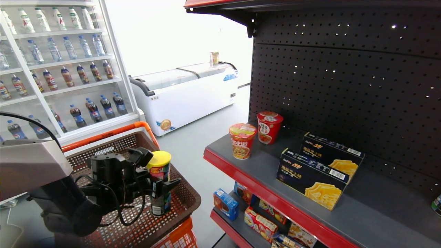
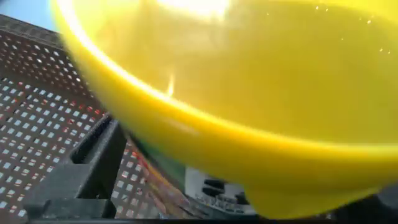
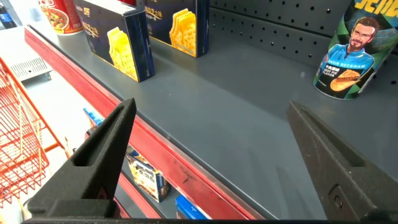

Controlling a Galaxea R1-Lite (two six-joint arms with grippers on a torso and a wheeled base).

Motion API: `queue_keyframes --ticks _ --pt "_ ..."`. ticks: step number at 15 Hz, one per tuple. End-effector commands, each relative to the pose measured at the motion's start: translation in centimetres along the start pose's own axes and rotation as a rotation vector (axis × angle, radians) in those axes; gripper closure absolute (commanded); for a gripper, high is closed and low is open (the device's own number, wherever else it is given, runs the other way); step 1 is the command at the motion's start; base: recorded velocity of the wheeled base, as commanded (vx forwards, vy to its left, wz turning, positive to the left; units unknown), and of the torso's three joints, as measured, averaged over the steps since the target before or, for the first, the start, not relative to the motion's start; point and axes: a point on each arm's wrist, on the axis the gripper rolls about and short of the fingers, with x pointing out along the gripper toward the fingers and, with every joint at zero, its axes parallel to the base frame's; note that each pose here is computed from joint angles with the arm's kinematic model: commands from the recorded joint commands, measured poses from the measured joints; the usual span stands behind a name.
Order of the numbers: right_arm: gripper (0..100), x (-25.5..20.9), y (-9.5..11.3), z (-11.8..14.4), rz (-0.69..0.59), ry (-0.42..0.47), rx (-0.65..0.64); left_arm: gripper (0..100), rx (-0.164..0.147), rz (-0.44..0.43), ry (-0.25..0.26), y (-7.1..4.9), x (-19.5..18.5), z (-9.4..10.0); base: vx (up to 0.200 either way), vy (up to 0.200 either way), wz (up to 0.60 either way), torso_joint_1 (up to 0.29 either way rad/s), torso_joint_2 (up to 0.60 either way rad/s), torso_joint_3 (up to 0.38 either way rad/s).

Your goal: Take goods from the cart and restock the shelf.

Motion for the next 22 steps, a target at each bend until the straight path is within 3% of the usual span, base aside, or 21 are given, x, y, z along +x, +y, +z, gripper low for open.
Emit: queue_keyframes --ticks 1,3,10,13,15,22 --pt "0 0.0 0.0 0.0 0.0 0.0 0.0 0 0.002 -0.015 -0.001 -0.7 0.3 0.2 0.0 0.0 0.0 0.0 0.0 0.0" --pt "0 0.0 0.0 0.0 0.0 0.0 0.0 0 0.001 -0.009 -0.004 -1.4 0.5 0.4 0.0 0.0 0.0 0.0 0.0 0.0" --pt "0 0.0 0.0 0.0 0.002 0.0 0.0 0 0.012 -0.029 -0.019 -1.8 1.6 0.4 0.0 0.0 0.0 0.0 0.0 0.0" --pt "0 0.0 0.0 0.0 0.0 0.0 0.0 0 -0.007 -0.069 -0.042 -3.3 2.1 0.6 0.0 0.0 0.0 0.0 0.0 0.0" --pt "0 0.0 0.0 0.0 0.0 0.0 0.0 0 -0.01 -0.059 -0.034 -3.6 2.5 0.4 0.0 0.0 0.0 0.0 0.0 0.0" --pt "0 0.0 0.0 0.0 0.0 0.0 0.0 0 0.008 -0.089 -0.044 -4.6 3.7 0.0 0.0 0.0 0.0 0.0 0.0 0.0"
